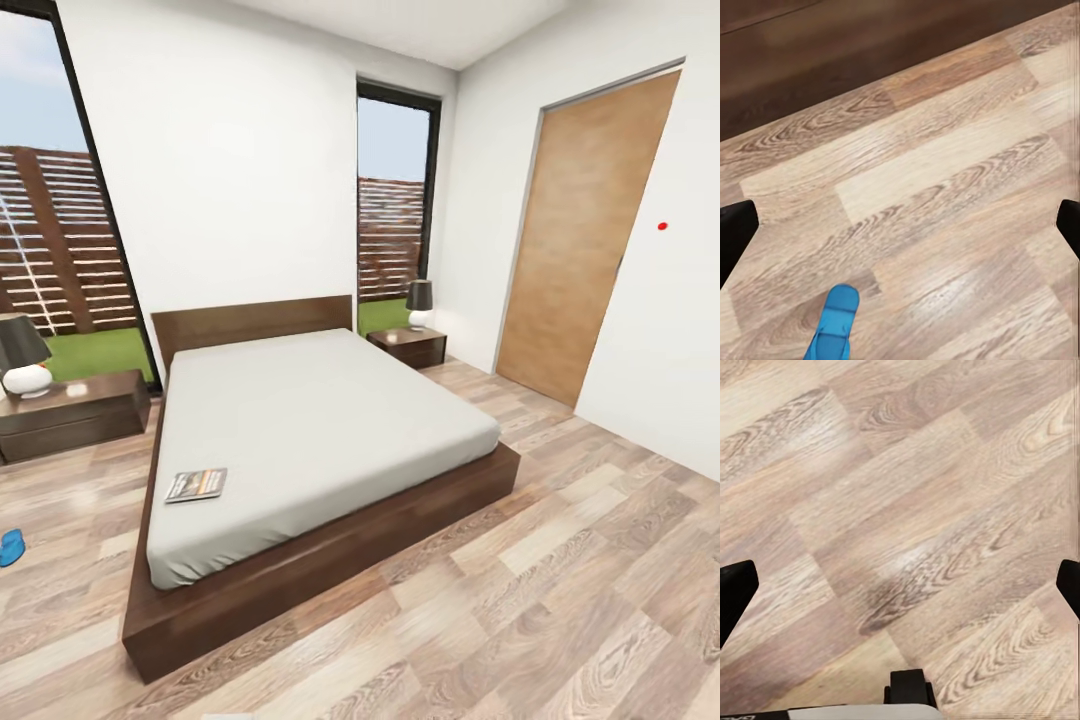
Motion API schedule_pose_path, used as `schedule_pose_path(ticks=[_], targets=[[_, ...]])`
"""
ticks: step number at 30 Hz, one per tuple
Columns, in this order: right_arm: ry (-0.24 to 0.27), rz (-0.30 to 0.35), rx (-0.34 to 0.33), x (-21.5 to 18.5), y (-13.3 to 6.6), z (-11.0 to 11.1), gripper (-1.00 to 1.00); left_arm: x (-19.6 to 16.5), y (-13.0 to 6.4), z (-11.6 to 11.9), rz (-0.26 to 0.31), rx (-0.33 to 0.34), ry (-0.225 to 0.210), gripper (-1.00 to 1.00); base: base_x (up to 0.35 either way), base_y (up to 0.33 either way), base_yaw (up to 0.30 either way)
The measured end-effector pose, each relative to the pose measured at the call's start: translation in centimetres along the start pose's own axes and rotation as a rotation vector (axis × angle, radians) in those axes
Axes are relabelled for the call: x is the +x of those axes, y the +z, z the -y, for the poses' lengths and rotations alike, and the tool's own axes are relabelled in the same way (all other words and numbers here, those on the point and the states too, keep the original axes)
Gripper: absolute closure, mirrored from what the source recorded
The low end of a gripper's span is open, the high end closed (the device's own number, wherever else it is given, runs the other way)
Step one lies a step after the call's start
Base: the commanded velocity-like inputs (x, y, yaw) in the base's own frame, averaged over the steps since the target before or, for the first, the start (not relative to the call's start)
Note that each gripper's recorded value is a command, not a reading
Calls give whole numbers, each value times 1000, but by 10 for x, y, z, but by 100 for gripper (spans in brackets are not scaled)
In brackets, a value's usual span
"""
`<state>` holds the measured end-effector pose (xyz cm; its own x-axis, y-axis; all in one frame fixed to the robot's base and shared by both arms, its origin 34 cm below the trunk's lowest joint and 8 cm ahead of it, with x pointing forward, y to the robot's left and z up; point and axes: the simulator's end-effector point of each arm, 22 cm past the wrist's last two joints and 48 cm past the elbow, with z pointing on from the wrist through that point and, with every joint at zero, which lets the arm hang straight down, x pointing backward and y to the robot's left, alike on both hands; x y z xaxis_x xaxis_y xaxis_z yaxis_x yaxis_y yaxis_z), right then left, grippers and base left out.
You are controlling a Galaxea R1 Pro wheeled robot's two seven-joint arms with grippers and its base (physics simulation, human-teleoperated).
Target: In the bedroom, move the book from the bed onto either nightstand, and place the two sandals side by side next to the bed.
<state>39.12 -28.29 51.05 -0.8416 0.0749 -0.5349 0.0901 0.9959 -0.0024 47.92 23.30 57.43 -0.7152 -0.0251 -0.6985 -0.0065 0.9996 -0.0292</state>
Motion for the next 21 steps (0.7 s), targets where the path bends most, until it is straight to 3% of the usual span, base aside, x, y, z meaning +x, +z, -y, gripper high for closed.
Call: schedule_pose_path(ticks=[7, 21], targets=[[1, 0, 0, 0, 0, 0, -100, 0, 0, 0, 1, -1, 0, -100, 0, 0, -232], [0, 0, 1, 0, 0, 0, -100, 3, 0, -3, -16, -6, -3, -100, 0, 0, -22]])
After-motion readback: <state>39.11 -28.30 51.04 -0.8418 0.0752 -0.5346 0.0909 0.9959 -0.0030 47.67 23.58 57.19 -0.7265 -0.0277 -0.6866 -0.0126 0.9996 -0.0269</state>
